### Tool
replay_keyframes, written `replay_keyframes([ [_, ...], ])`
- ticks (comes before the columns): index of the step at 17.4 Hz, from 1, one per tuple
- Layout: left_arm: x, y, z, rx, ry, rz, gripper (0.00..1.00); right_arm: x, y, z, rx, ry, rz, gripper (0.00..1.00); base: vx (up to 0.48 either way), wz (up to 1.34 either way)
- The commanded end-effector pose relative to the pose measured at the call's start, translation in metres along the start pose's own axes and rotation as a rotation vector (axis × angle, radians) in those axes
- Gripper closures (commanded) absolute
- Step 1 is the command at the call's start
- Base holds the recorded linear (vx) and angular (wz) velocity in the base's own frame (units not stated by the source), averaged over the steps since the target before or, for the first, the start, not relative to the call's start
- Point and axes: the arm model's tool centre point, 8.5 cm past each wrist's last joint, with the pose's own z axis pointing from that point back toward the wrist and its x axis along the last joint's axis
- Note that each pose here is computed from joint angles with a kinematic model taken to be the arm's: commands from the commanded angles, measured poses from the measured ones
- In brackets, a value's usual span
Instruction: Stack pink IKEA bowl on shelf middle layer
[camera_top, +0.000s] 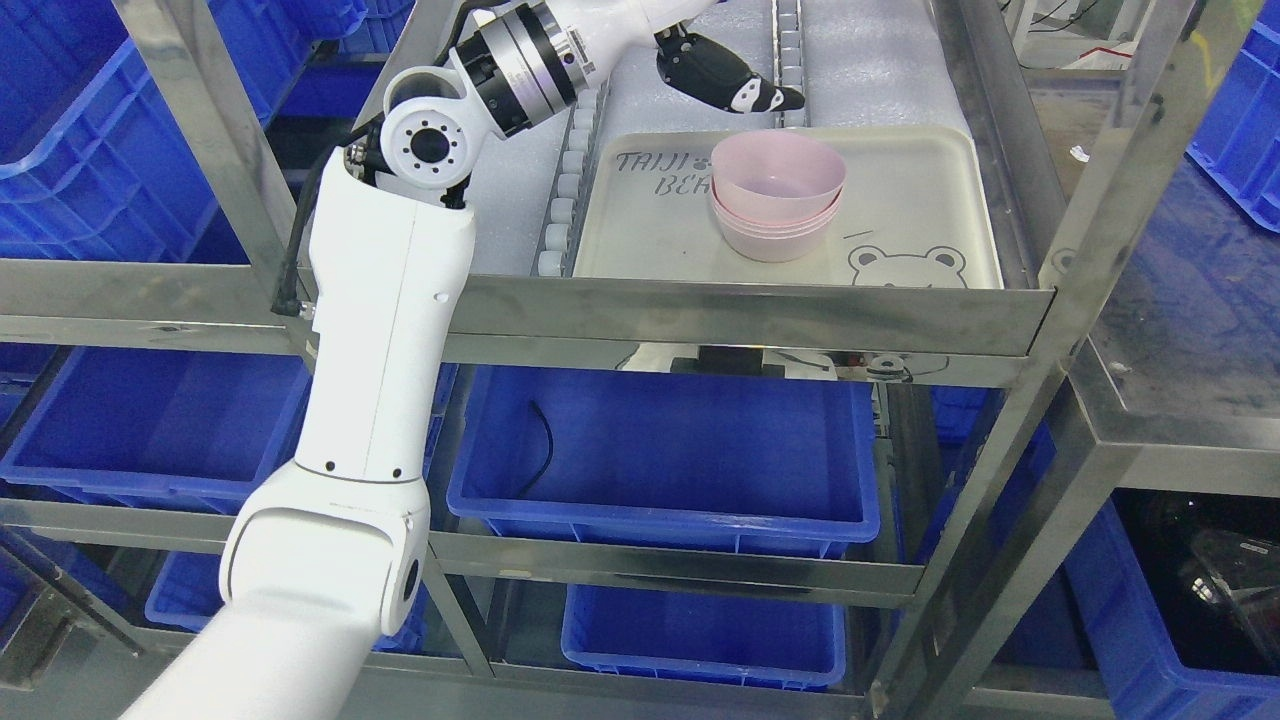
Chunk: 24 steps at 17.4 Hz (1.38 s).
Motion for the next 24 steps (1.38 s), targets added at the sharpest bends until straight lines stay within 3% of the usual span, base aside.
replay_keyframes([
  [1,0.084,-0.093,-0.001,-0.098,-0.252,0.066,0.02,0.002,-0.011,0.0,-0.017,-0.011,0.001,0.0,-0.026,-0.02],
  [7,0.087,-0.163,0.04,-0.105,-0.323,0.13,0.03,0.002,-0.011,0.0,-0.017,-0.011,0.001,0.0,-0.033,-0.13],
  [12,0.065,-0.215,0.106,-0.042,-0.126,0.303,0.0,0.002,-0.011,0.0,-0.017,-0.011,0.001,0.0,-0.024,-0.1],
  [16,0.096,-0.302,0.153,-0.093,-0.058,0.508,0.0,0.002,-0.011,0.0,-0.017,-0.011,0.001,0.0,0.009,0.03],
  [17,0.104,-0.332,0.174,-0.109,-0.004,0.589,0.0,0.003,-0.011,0.0,-0.017,-0.013,0.001,0.0,0.013,0.0],
  [21,0.101,-0.373,0.237,-0.065,0.186,0.708,0.0,0.002,-0.011,0.0,-0.017,-0.011,0.001,0.0,0.007,-0.02],
  [24,0.069,-0.37,0.266,0.251,0.47,0.827,0.0,0.002,-0.011,0.0,-0.017,-0.011,0.001,0.0,0.009,0.03],
])
